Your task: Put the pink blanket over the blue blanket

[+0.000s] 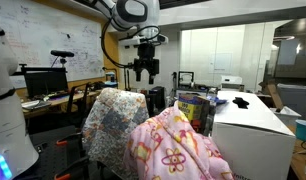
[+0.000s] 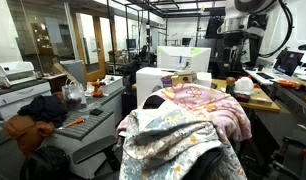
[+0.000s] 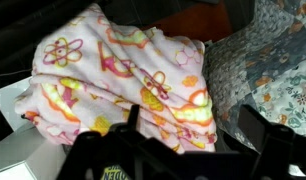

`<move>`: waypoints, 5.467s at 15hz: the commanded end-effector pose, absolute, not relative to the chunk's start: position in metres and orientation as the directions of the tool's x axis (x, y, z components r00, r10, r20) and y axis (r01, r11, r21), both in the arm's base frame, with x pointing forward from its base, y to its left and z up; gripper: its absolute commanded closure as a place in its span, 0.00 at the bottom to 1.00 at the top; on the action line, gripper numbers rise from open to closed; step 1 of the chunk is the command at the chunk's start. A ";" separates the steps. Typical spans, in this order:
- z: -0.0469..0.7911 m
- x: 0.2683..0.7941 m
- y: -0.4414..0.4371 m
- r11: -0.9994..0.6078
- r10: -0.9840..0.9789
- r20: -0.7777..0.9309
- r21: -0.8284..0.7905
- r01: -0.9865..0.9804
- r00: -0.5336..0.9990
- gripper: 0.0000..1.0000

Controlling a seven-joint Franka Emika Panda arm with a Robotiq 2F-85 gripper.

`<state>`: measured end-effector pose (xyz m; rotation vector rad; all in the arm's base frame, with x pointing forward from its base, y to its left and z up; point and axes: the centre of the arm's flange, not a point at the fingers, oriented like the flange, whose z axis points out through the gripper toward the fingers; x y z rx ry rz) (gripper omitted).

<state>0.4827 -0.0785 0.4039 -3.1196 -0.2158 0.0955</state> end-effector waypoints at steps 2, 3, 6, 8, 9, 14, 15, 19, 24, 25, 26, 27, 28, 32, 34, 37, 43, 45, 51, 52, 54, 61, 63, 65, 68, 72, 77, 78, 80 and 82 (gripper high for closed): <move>0.386 0.499 -0.084 -0.981 0.197 -0.068 -0.012 0.196 0.978 0.00; 0.380 0.500 -0.084 -0.977 0.212 -0.073 -0.010 0.212 0.975 0.00; 0.367 0.503 -0.088 -0.963 0.268 -0.092 -0.011 0.268 0.959 0.00; 0.359 0.506 -0.090 -0.953 0.304 -0.098 -0.012 0.304 0.948 0.00; 0.355 0.508 -0.091 -0.947 0.322 -0.097 -0.012 0.322 0.942 0.00; 0.332 0.527 -0.096 -0.920 0.392 -0.070 -0.002 0.392 0.918 0.00; 0.328 0.531 -0.097 -0.915 0.402 -0.067 0.006 0.403 0.913 0.00; 0.310 0.548 -0.103 -0.910 0.411 -0.050 0.035 0.413 0.910 0.00; 0.295 0.568 -0.122 -0.911 0.400 -0.037 0.092 0.402 0.916 0.00; 0.293 0.571 -0.126 -0.910 0.400 -0.038 0.102 0.402 0.916 0.00; 0.291 0.574 -0.129 -0.908 0.402 -0.039 0.110 0.404 0.915 0.00; 0.289 0.576 -0.133 -0.908 0.400 -0.044 0.115 0.403 0.915 0.00; 0.287 0.578 -0.136 -0.908 0.400 -0.047 0.114 0.402 0.915 0.00; 0.274 0.587 -0.141 -0.910 0.399 -0.051 0.096 0.402 0.915 0.00; 0.267 0.590 -0.143 -0.910 0.401 -0.058 0.094 0.404 0.914 0.00; 0.258 0.593 -0.149 -0.910 0.400 -0.070 0.093 0.405 0.914 0.00; 0.248 0.595 -0.155 -0.906 0.406 -0.077 0.095 0.412 0.911 0.00; 0.246 0.596 -0.154 -0.905 0.409 -0.076 0.089 0.415 0.909 0.00; 0.242 0.597 -0.149 -0.893 0.440 -0.079 0.069 0.445 0.895 0.51; 0.243 0.597 -0.149 -0.892 0.442 -0.079 0.069 0.447 0.894 0.59; 0.244 0.597 -0.149 -0.889 0.448 -0.077 0.068 0.453 0.891 0.73; 0.258 0.597 -0.142 -0.904 0.421 -0.072 0.055 0.425 0.904 1.00; 0.272 0.594 -0.133 -0.911 0.408 -0.074 0.031 0.412 0.910 0.99; 0.290 0.590 -0.121 -0.916 0.400 -0.076 0.004 0.402 0.913 0.99; 0.319 0.587 -0.106 -0.924 0.382 -0.065 0.002 0.383 0.922 0.99; 0.357 0.584 -0.091 -0.933 0.360 -0.035 0.015 0.361 0.932 0.99; 0.389 0.583 -0.075 -0.938 0.346 -0.017 0.019 0.346 0.938 0.99; 0.393 0.582 -0.072 -0.939 0.343 -0.015 0.017 0.343 0.939 0.99; 0.403 0.582 -0.066 -0.944 0.330 -0.014 0.016 0.330 0.944 0.99; 0.415 0.581 -0.058 -0.948 0.319 -0.010 0.010 0.319 0.948 0.99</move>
